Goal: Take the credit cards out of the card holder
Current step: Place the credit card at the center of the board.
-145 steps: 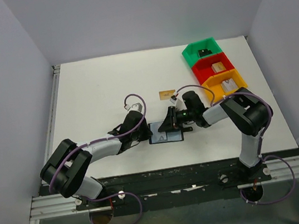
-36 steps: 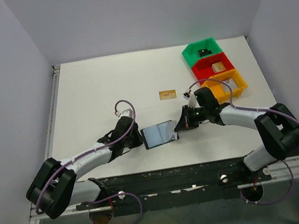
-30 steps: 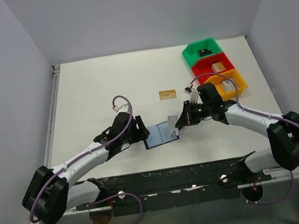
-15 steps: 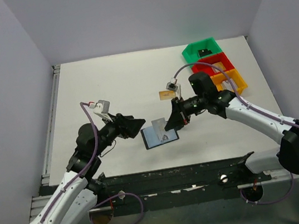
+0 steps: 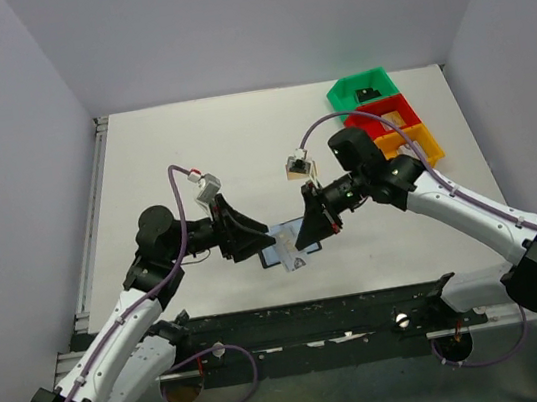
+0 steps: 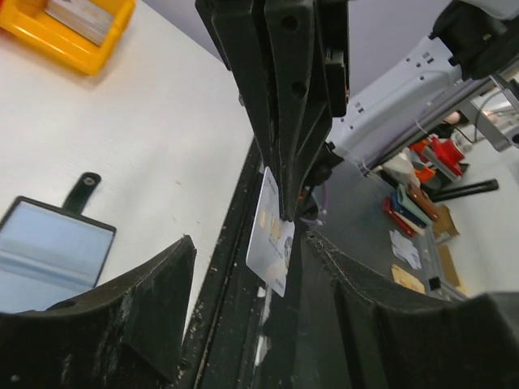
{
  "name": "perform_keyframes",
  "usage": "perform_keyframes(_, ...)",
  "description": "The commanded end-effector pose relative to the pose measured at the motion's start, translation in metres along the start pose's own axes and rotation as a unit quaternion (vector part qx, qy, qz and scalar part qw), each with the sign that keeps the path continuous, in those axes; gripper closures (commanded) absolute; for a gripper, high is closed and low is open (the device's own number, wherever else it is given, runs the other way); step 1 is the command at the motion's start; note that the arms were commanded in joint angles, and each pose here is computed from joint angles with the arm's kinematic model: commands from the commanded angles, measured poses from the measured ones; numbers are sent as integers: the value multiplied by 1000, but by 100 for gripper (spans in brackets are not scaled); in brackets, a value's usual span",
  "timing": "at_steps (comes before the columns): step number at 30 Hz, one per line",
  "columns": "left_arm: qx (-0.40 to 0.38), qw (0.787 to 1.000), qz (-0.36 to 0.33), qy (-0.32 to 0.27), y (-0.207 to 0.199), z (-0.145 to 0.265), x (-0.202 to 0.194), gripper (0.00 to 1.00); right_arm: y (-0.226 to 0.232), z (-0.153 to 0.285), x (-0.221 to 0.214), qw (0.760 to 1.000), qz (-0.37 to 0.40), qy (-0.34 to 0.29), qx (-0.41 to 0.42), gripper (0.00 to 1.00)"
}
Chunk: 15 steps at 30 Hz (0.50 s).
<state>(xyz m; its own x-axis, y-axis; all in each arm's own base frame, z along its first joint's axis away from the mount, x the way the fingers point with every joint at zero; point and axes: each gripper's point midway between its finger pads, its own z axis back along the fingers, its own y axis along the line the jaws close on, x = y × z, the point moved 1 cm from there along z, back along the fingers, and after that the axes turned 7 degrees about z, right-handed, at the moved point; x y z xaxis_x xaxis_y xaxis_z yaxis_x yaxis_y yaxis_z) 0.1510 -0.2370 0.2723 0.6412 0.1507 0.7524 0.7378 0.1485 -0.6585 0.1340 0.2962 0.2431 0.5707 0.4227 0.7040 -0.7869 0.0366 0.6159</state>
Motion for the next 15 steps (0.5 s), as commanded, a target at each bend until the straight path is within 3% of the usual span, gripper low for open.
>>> perform_keyframes(1,-70,997,-23,37,-25,1,0,35,16,4,2,1000,22,15,0,100)
perform_keyframes(7,-84,995,-22,51,-28,0,-1,39,18,1,3,999,28,23,0,100)
perform_keyframes(11,-91,994,-22,58,-28,0,-4,50,17,0,3,999,28,26,-2,100)
perform_keyframes(15,-91,994,-21,62,-26,0,-5,53,18,-1,4,999,33,28,-1,100)
